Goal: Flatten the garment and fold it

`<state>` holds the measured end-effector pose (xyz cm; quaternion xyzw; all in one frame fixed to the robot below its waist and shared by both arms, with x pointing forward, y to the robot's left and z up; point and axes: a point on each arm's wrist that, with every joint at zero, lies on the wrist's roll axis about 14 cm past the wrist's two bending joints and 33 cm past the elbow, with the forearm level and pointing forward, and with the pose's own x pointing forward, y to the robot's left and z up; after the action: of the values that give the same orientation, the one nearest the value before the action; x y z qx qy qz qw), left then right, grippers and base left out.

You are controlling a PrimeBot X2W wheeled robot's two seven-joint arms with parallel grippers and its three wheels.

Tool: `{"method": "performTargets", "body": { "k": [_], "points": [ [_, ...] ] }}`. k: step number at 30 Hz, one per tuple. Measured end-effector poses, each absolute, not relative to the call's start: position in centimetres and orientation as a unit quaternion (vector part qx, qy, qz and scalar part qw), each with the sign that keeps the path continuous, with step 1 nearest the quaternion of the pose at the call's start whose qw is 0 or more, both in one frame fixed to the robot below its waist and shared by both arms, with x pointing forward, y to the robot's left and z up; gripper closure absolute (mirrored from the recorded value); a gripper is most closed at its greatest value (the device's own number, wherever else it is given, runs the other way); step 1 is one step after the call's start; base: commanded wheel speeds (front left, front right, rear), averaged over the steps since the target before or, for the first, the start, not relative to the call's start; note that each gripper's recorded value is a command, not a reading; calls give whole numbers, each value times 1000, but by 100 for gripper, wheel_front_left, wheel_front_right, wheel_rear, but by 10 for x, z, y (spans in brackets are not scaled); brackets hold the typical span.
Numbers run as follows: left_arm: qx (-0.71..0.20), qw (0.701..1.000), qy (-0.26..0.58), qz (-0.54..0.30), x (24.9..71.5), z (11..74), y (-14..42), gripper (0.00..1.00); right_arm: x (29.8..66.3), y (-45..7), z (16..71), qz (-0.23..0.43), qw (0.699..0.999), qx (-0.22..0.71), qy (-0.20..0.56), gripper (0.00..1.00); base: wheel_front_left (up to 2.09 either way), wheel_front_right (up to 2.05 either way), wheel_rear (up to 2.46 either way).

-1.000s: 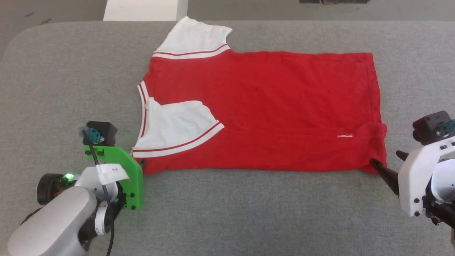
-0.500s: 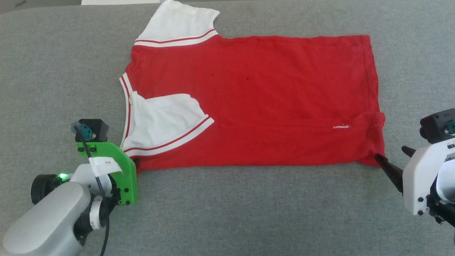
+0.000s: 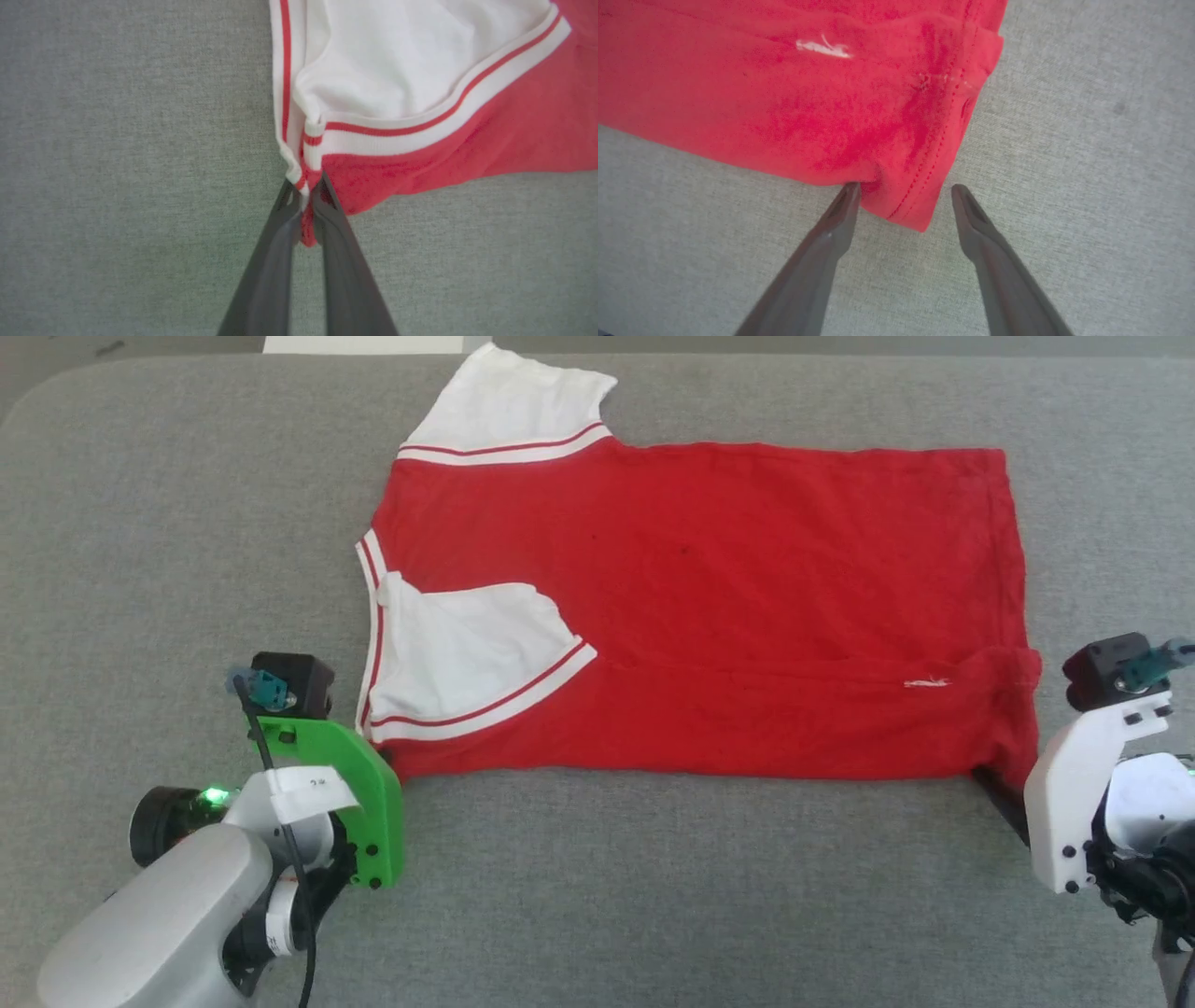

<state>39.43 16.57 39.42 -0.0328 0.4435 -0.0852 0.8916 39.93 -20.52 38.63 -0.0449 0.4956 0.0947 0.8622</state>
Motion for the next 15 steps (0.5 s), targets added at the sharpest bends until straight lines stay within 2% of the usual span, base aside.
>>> {"method": "performTargets", "body": {
  "k": [6, 7, 8, 9, 15],
  "points": [
    [-26, 893, 440, -90, 392, 396, 165, 100, 400, -203, 365, 98, 843, -65, 526, 0, 0, 0, 0],
    [-26, 892, 442, -91, 391, 395, 165, 100, 401, -202, 364, 99, 842, -66, 527, 54, 0, 0, 0],
    [-25, 891, 445, -91, 390, 394, 165, 100, 402, -202, 363, 100, 841, -66, 527, 74, 0, 0, 0],
    [-25, 890, 447, -91, 389, 393, 165, 100, 403, -201, 362, 101, 841, -67, 528, 100, 0, 0, 0],
    [-20, 889, 448, -91, 386, 393, 167, 100, 404, -201, 366, 104, 843, -66, 524, 100, 0, 0, 0]
  ]
}}
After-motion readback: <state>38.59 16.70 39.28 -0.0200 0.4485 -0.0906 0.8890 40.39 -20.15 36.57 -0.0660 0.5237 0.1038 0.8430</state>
